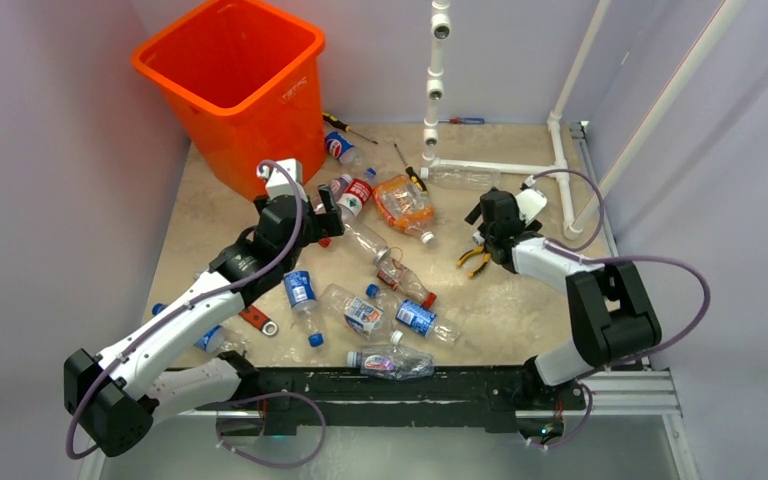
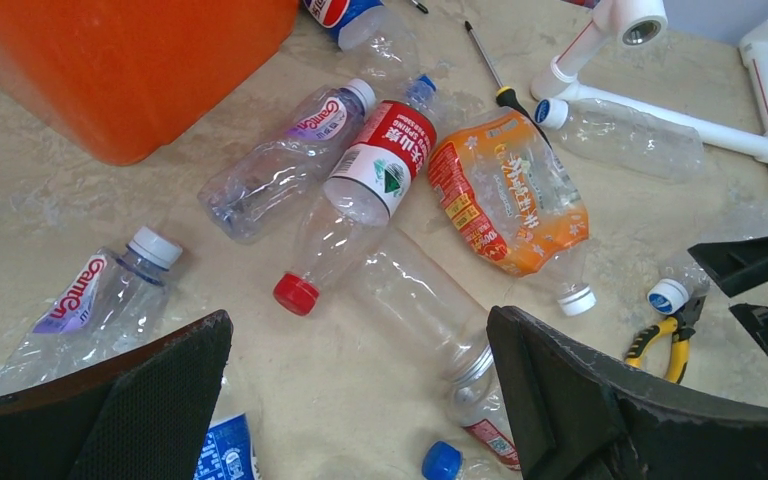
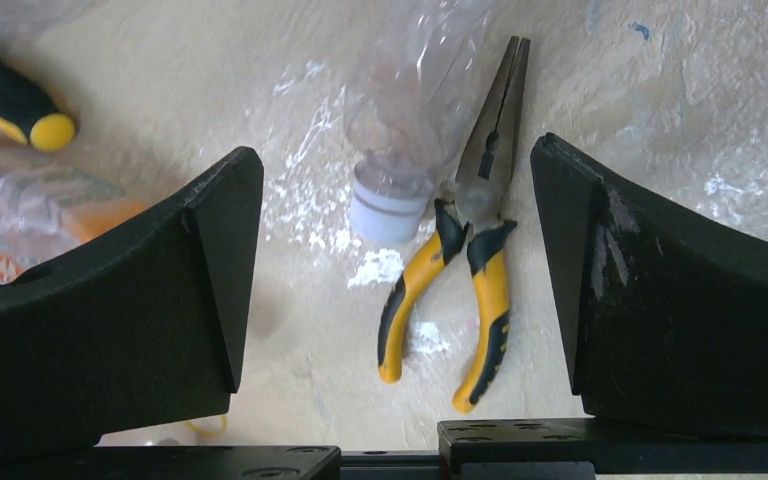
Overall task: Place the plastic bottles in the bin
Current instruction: Pick up the plastic bottle at the center of the board.
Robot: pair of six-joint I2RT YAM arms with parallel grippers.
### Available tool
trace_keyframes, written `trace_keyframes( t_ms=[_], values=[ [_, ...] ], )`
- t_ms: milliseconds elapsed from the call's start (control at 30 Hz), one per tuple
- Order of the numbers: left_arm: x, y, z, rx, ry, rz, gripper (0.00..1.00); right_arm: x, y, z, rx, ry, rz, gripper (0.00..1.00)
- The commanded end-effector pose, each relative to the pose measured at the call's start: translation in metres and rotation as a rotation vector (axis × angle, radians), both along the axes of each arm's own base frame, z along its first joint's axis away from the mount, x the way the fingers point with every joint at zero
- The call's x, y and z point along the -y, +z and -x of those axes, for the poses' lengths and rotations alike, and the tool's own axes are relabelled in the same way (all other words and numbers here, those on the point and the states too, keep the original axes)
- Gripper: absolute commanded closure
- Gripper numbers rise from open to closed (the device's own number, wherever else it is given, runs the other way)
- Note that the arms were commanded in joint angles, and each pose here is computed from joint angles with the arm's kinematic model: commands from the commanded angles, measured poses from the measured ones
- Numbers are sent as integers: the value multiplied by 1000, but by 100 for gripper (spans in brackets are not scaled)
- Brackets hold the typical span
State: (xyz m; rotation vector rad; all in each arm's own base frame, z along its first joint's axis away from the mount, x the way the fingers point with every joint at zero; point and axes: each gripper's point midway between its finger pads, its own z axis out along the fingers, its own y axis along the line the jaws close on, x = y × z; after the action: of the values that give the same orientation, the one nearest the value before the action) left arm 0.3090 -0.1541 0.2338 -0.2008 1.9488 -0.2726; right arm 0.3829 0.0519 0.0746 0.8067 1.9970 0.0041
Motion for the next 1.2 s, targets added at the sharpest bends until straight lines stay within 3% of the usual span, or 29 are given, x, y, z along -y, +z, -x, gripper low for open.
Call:
trace_keyframes(
  t_ms=[0,333,500,667,833,1033,1167],
  values=[
    [4,10,-4,27,8,62,1,16,3,-21,42,-125,-42,4],
    [9,4,-6,9,-17,84,1,40,-6,-43,58,-167,-79,17],
    [9,3,-7,3,-22,95,1,37,-7,-50,59,-125,-62,31],
    [13,-1,-7,-6,-38,101,3,32,-3,-51,73,-98,-77,52],
    [15,-4,-9,-17,-48,107,4,28,25,-49,139,-76,-105,70],
    [16,-2,-9,-12,-55,116,5,13,74,-31,234,12,-185,76],
    [20,2,-8,17,-83,144,5,-20,119,-7,355,237,-234,79]
  ],
)
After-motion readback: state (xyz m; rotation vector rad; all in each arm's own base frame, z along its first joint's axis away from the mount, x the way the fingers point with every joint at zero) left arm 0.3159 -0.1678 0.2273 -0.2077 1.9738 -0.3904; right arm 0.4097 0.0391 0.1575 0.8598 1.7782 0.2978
